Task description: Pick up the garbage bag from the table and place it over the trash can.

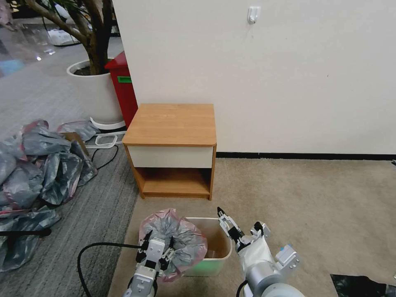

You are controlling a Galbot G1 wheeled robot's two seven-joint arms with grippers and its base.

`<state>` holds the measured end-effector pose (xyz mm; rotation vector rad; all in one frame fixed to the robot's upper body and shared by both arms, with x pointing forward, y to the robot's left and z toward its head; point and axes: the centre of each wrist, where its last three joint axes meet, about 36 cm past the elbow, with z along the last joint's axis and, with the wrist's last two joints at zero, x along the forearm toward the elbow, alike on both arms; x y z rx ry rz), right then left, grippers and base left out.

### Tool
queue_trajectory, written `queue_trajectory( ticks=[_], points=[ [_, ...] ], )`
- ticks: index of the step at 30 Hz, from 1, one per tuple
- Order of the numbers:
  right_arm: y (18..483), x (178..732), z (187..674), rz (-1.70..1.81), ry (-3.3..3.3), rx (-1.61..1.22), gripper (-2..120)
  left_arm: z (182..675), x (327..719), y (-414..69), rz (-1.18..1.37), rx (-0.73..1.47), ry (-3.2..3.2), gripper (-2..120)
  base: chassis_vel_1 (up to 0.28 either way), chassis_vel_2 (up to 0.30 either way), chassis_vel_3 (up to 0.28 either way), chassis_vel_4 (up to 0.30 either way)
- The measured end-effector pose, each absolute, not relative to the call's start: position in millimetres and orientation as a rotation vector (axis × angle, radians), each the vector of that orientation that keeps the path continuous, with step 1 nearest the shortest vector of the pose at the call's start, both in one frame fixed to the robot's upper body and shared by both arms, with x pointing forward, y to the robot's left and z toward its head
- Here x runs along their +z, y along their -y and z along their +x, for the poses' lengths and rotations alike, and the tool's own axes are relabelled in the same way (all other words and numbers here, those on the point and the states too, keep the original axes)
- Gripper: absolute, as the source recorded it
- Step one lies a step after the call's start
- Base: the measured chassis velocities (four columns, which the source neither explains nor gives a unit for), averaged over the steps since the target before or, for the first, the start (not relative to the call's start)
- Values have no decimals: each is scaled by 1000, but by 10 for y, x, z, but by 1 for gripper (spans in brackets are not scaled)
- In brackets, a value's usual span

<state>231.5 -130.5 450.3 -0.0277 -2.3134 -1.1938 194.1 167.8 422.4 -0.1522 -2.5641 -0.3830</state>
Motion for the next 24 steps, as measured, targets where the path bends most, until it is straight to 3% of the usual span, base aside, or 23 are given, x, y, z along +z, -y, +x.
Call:
queue_trajectory(
  ticks=[3,24],
  points=[
    [1319,4471,2323,-41,2316,-1184,100,1972,4212,-1704,-120,-377,2567,45,0,0,0,0],
    [1294,4373,2366,-64,2327,-1164,100,2128,4095,-1843,-115,-356,2567,46,0,0,0,0]
  ],
)
